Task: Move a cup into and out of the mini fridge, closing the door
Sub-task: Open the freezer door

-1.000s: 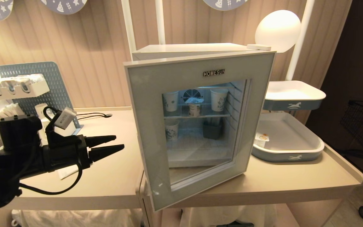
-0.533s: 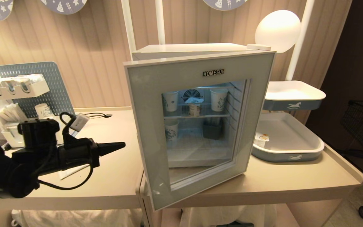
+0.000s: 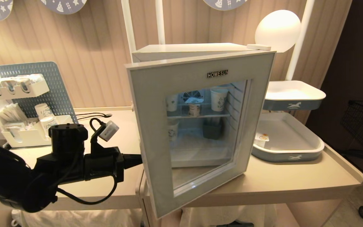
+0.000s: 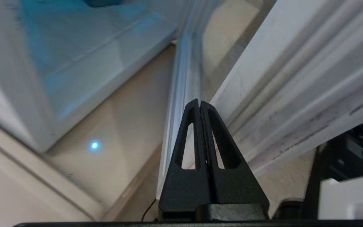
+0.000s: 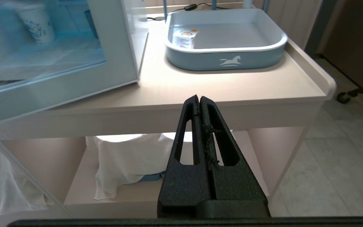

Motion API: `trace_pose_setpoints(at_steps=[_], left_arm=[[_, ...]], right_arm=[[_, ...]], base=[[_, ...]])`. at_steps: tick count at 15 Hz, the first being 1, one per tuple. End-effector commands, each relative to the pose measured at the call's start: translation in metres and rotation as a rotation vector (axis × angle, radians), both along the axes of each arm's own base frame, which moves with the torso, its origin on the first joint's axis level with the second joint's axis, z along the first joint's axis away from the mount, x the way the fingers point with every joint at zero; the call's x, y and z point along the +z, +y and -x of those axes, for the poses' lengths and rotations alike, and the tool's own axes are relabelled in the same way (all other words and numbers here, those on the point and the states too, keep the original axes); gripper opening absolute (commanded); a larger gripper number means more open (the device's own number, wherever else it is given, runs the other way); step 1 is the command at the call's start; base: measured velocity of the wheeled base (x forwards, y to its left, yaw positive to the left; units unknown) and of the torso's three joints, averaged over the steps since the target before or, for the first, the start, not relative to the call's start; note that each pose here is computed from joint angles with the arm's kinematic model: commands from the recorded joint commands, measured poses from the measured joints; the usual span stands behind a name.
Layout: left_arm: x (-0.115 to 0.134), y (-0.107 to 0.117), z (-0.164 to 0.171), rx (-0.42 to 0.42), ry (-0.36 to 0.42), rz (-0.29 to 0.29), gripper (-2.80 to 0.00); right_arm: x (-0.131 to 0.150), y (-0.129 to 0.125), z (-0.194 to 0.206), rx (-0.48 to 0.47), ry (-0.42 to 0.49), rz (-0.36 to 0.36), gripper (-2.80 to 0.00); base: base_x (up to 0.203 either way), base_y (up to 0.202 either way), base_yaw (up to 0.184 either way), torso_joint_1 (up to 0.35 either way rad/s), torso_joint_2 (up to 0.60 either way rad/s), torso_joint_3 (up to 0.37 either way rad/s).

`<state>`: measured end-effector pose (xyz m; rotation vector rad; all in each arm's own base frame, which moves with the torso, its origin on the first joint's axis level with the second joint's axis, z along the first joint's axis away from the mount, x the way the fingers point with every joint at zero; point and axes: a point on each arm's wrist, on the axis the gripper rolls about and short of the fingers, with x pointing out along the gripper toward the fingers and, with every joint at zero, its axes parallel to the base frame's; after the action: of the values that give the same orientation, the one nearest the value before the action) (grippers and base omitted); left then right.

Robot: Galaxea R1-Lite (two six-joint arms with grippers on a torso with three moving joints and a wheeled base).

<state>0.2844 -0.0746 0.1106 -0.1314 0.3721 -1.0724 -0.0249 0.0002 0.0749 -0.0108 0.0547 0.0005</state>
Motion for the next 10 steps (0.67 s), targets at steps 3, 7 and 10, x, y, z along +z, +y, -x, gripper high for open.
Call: trace_pose_setpoints(at_steps=[3, 7, 10], left_arm=[[0.016, -0.002, 0.022, -0.041, -0.042, 0.017, -2.8], [0.026, -0.033, 0.041, -0.167, -0.063, 0.03, -2.8], [0.033, -0.061, 0.051, -0.247, -0.08, 0.035, -2.8]], right_arm=[[0.0, 0.0, 0.0, 0.001, 0.002, 0.001, -2.8], [0.0, 0.0, 0.0, 0.003, 0.003, 0.001, -2.8], [0.0, 0.0, 0.0, 0.001, 0.003, 0.0, -2.8]], base=[[0.0, 0.0, 0.0, 0.0, 0.0, 0.0], [0.0, 0.0, 0.0, 0.0, 0.0, 0.0], [0.0, 0.0, 0.0, 0.0, 0.0, 0.0]])
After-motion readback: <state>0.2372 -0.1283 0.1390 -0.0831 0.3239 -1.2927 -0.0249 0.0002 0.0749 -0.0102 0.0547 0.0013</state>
